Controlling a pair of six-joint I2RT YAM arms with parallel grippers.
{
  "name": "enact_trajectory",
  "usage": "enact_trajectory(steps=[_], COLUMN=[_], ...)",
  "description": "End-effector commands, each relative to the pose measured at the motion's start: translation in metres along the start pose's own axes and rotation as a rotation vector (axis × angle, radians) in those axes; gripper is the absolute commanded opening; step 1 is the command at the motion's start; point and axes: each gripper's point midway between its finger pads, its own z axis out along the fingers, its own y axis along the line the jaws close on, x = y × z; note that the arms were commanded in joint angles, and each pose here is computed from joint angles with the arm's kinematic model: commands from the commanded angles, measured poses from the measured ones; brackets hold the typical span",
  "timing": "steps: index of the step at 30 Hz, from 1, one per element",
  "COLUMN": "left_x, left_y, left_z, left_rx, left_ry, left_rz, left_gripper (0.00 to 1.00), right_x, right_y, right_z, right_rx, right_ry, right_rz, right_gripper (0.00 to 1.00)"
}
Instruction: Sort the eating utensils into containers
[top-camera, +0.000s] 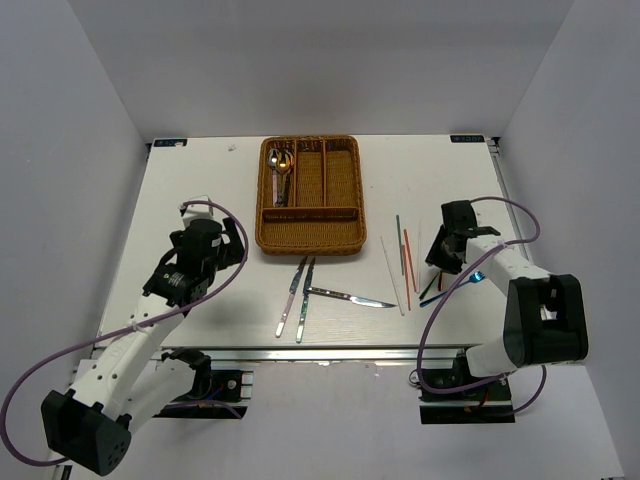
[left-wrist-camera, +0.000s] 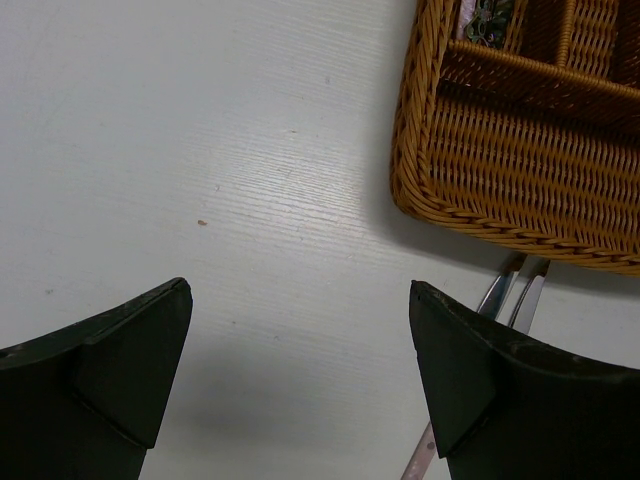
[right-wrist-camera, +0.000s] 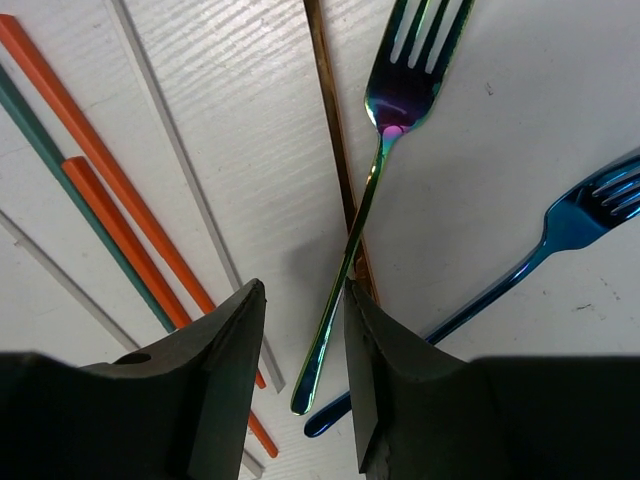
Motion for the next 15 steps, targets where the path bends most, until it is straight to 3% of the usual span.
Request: enact_trajectory(steps=[1,15], left_x=[-0.005,-0.003], left_y=[-0.003,-0.004], left_z=[-0.001,0.000], left_rx=[0.012,0.010], left_ry=[-0.014,-0.006], left_rz=[0.001,0.008], left_gripper=[0.98,0.98], right_x=[-0.002,0.010], right_y=[-0.002,-0.006], right_z=[0.006,0.018], right_rx=[0.018,0.032], right_ry=[-0.020,0.012], right_rz=[0.015,0.024], right_gripper=[0.43,0.42])
